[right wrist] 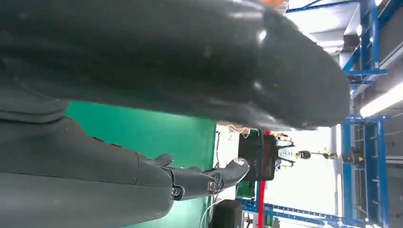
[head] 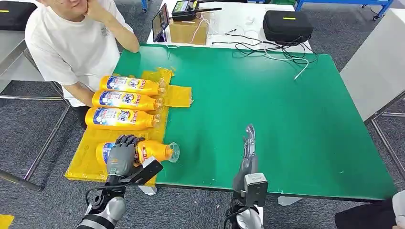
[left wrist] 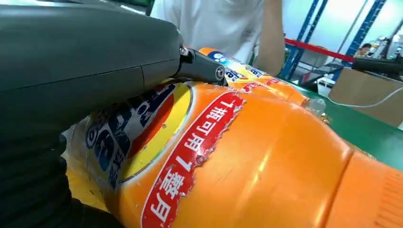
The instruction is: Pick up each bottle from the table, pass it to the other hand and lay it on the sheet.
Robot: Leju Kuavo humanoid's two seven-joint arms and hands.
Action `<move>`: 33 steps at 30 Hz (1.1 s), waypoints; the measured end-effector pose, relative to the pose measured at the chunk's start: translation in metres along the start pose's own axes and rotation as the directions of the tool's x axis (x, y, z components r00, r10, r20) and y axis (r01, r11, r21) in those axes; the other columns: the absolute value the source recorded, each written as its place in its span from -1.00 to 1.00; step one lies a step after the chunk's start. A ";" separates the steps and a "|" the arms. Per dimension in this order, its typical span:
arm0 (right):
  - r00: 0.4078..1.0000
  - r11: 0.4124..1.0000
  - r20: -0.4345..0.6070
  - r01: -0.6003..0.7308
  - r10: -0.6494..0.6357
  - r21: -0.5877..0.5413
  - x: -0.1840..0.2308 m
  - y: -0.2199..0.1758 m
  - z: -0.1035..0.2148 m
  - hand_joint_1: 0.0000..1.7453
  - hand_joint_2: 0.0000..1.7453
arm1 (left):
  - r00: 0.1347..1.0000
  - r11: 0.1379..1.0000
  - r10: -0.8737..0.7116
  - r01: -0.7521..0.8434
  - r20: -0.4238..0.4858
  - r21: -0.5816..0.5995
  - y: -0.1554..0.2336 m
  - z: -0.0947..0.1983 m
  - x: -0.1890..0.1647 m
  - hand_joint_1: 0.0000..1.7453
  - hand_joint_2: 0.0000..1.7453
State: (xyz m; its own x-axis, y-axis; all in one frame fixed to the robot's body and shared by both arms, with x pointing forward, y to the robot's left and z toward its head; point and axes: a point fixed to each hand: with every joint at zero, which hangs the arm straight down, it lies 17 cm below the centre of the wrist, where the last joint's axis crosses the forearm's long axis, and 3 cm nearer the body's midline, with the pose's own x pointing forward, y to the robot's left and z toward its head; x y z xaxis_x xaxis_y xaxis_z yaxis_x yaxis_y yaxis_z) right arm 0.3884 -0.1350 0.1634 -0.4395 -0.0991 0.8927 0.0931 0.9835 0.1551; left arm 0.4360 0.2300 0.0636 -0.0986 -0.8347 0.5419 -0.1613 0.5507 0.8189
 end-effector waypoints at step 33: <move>0.999 0.994 -0.021 -0.031 0.029 -0.105 -0.012 -0.044 -0.015 -1.00 -1.00 | 0.975 0.809 0.213 -0.214 -0.067 -0.547 -0.075 0.007 -0.008 -1.00 1.00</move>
State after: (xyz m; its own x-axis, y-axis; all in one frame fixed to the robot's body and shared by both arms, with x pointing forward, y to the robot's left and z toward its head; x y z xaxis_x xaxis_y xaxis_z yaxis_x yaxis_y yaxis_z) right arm 0.4025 -0.1794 0.1524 -0.4177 -0.0737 0.9056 0.2003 0.9647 0.1709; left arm 0.4420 0.1958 -0.0033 -0.0646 -0.6959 0.7152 0.4282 0.6280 0.6498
